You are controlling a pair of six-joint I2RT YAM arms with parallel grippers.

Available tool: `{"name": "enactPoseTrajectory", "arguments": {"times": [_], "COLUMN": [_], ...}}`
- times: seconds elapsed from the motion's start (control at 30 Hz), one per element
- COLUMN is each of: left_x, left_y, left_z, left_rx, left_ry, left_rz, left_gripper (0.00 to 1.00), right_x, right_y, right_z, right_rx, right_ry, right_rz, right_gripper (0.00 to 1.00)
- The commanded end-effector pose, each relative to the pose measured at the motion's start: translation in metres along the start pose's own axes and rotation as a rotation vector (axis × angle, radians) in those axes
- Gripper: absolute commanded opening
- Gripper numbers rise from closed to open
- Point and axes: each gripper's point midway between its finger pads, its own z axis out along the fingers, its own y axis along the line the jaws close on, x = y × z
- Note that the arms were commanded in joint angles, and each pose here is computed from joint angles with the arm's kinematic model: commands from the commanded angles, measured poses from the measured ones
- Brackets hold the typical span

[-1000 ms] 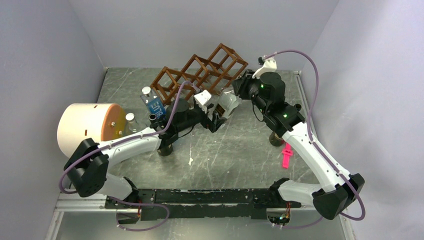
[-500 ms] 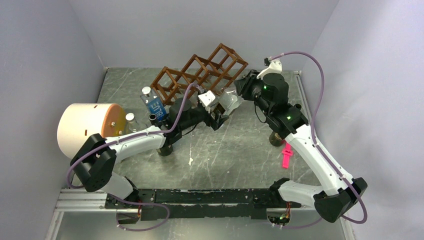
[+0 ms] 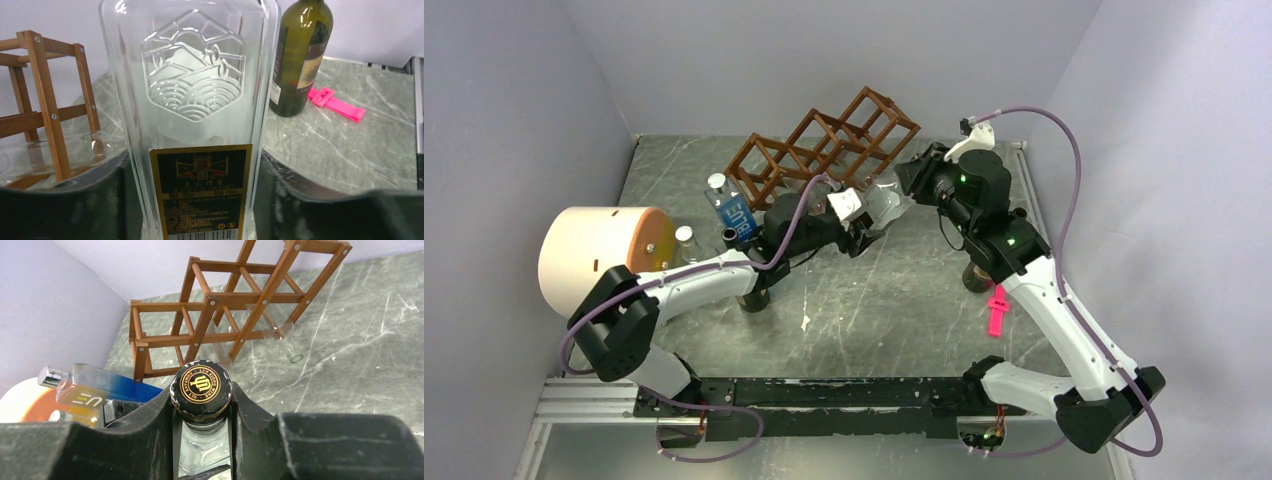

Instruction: Put the wine bottle on the wine rack

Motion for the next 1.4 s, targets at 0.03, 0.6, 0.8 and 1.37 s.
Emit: {"name": "enactPoseTrajectory", "arguments": {"times": [0.03, 0.6, 0.8, 1.37], "left_x": [-0.030, -0.101, -0.125, -0.136], "left_y": [0.011, 0.027, 0.024, 0.015], "left_z": [0.007, -0.014, -0.017, -0.018], "left_rx": [-0.017, 0.043, 0.008, 0.052], "left_ry": [-0.083, -0.234, -0.341, -0.372], "left_rz": [0.091, 0.879, 1.111, 1.297], "left_gripper": [0.26, 0.07, 0.07, 0.07], "right_x": [-0.041, -0.041, -0.020, 0.052], "right_y": [0.028, 0.027, 0.028, 0.020], "right_z": [-0.025, -0.074, -0.069, -0.042], "right_rx": [-0.114, -0.157, -0.202, -0.262], "right_ry": [-0.120, 0.072, 0.178, 0.400], "right_rz": [0.095, -0.333, -0.416, -0.391], "right_gripper": [0.09, 0.79, 0.81, 0.88]}}
